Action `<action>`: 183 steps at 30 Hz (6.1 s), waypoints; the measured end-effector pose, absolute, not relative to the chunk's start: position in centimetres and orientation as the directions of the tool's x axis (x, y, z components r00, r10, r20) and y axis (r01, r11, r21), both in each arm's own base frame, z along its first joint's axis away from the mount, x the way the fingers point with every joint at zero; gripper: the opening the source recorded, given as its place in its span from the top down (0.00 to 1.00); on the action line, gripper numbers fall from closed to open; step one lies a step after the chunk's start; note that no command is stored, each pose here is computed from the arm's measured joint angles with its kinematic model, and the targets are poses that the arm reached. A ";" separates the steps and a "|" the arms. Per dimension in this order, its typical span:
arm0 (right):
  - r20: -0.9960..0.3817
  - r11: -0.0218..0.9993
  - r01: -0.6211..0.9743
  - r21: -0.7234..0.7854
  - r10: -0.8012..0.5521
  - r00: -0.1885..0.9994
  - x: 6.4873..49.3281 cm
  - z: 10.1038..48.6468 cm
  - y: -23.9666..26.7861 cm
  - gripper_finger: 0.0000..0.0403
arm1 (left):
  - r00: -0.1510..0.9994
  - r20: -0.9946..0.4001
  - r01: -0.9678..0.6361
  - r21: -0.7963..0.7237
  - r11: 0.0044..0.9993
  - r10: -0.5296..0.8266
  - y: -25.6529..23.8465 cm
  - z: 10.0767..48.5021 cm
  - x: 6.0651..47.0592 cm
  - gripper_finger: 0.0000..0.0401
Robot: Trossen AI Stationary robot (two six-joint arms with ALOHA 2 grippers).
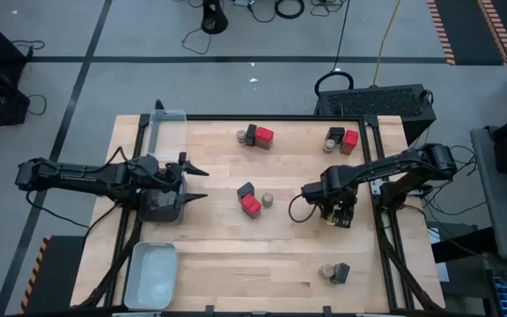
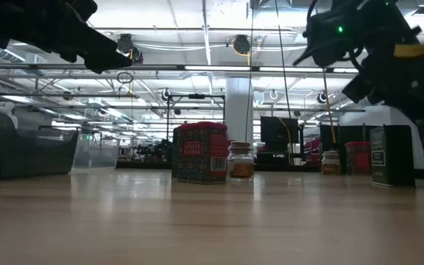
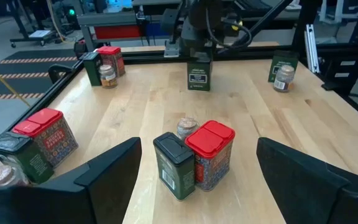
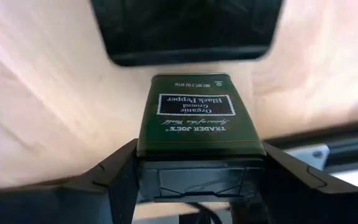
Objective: Sort spices by type
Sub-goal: Put the black seasoning can into the black bin
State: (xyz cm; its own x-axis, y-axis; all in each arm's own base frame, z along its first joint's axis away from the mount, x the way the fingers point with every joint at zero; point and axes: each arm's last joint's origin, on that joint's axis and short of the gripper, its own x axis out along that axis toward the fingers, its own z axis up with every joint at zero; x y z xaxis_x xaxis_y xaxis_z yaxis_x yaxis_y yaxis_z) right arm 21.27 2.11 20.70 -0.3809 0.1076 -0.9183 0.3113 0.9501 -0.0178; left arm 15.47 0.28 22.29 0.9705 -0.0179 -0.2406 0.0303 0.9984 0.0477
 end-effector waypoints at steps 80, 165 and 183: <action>-0.575 0.838 -0.428 -0.338 0.176 0.799 45.3 28.3 -1.2 0.39 | 0.917 -0.379 -0.242 -0.283 0.928 0.124 1.1 27.6 14.2 0.19; -0.806 0.996 -0.060 0.065 0.088 0.585 49.6 26.9 -10.6 0.39 | 0.784 -0.592 -0.250 -0.024 0.968 0.188 1.5 29.7 14.4 0.19; -0.976 0.996 -0.036 -0.086 -0.077 0.202 46.0 25.5 -11.1 0.39 | 0.782 -0.593 -0.255 -0.019 0.967 0.194 1.5 29.6 14.4 0.19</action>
State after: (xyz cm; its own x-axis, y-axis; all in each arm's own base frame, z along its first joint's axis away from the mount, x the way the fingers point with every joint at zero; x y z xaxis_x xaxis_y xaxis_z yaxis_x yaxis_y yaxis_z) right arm 45.96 -11.13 25.51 0.2022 -0.0770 -0.9763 -0.0355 0.9957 -0.0858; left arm 14.41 1.48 29.64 0.7818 0.1943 -0.5925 -0.2550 0.9668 -0.0194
